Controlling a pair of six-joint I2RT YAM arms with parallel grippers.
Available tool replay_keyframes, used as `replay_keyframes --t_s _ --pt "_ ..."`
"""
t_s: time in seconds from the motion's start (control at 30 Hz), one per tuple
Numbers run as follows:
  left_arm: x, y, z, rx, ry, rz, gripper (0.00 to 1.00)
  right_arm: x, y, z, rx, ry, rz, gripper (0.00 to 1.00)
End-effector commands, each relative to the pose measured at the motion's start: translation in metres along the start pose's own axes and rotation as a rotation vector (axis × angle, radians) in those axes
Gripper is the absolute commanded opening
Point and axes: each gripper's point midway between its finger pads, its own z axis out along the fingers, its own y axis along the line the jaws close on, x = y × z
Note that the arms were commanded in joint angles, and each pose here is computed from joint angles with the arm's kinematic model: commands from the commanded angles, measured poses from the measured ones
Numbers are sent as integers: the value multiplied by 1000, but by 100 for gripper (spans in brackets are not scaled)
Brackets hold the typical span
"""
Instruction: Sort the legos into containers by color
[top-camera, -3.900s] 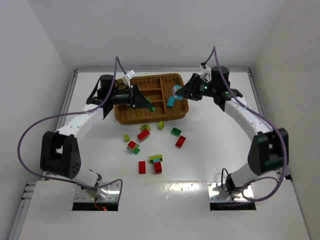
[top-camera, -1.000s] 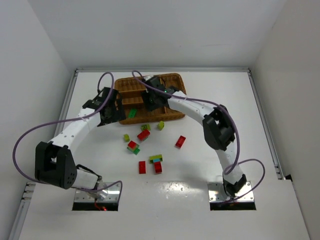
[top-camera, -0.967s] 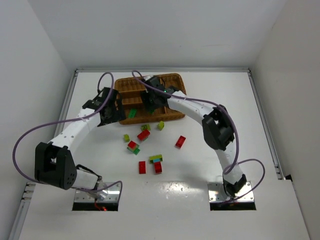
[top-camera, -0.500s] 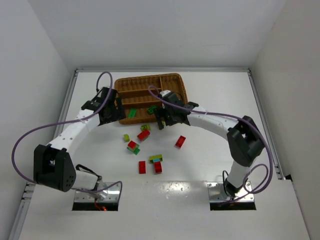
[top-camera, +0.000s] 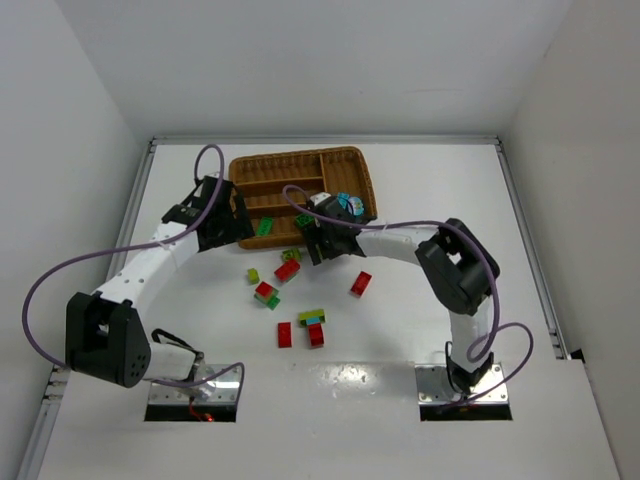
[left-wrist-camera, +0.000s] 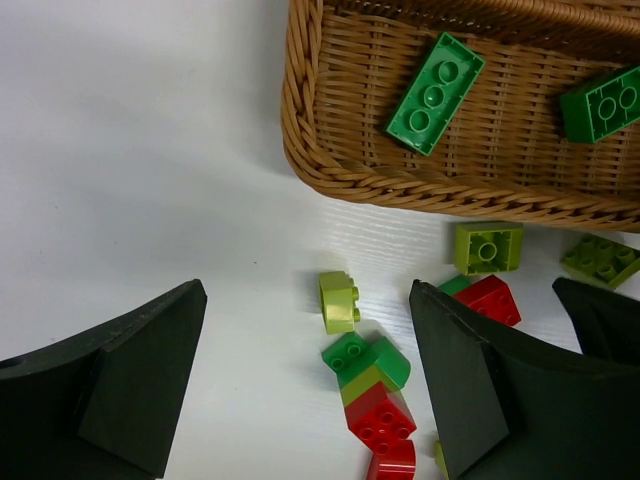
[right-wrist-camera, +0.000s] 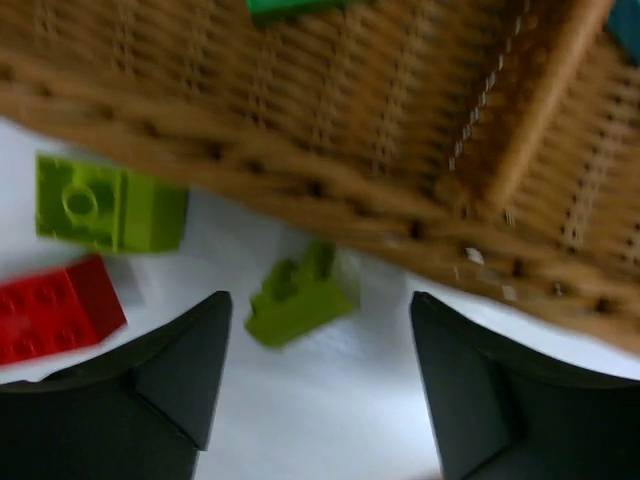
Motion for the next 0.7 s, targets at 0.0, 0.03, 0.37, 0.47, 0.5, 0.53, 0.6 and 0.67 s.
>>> replay_keyframes --t_s 0.0,0.03,0.37,0.47,0.5,0.53,0.6,0.67 --pt "-10 -8 -9 44 -43 6 89 -50 10 5 -7 -143 1 71" --pt "-10 -8 -9 44 -43 6 89 -52 11 5 -10 -153 2 69" --pt "-17 -11 -12 53 -59 12 89 -60 22 -24 17 -220 -3 33" --pt "-18 -9 -12 43 -64 11 89 -60 19 -47 38 -234 6 33" --pt "-18 -9 -12 43 -64 11 89 -66 18 -62 40 -259 37 33" --pt "-22 -11 -14 48 -74 18 89 -66 15 -68 50 -258 38 33" --pt "-28 -11 -16 44 -91 14 89 -72 12 -80 69 -270 61 33" --pt "-30 -9 -18 31 -97 14 89 -86 6 -86 87 -291 77 33"
